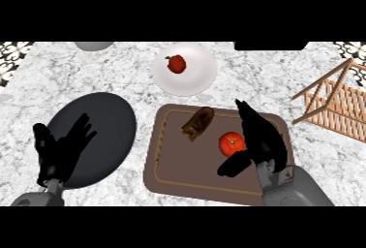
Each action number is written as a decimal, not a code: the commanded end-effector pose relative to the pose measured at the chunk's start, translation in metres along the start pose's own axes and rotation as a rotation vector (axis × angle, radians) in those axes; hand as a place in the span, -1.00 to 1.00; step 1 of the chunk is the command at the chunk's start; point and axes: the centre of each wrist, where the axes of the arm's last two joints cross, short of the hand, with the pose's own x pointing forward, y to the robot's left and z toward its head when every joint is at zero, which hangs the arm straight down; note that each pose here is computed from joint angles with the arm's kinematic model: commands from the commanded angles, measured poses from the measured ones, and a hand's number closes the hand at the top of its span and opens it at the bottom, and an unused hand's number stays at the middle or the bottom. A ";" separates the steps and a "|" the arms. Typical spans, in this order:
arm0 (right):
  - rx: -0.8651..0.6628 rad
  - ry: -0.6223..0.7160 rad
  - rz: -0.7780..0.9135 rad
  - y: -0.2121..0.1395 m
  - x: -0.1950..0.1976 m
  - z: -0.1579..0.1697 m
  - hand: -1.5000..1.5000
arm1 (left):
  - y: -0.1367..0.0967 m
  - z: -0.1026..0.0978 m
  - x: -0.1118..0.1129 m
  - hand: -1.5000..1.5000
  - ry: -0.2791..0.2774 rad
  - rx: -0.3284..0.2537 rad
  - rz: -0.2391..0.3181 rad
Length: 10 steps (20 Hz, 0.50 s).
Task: Pick the tomato from the tray and place it in the tiered shelf
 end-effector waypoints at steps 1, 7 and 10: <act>-0.012 0.107 0.047 0.004 -0.003 -0.014 -1.00 | -0.008 -0.001 -0.012 0.00 0.046 -0.009 0.001; -0.035 0.124 0.069 0.021 -0.010 -0.032 -1.00 | 0.008 -0.010 -0.008 0.00 0.023 0.010 -0.015; -0.065 0.093 0.069 0.048 -0.013 -0.040 -1.00 | -0.008 -0.002 -0.018 0.00 0.066 -0.011 0.026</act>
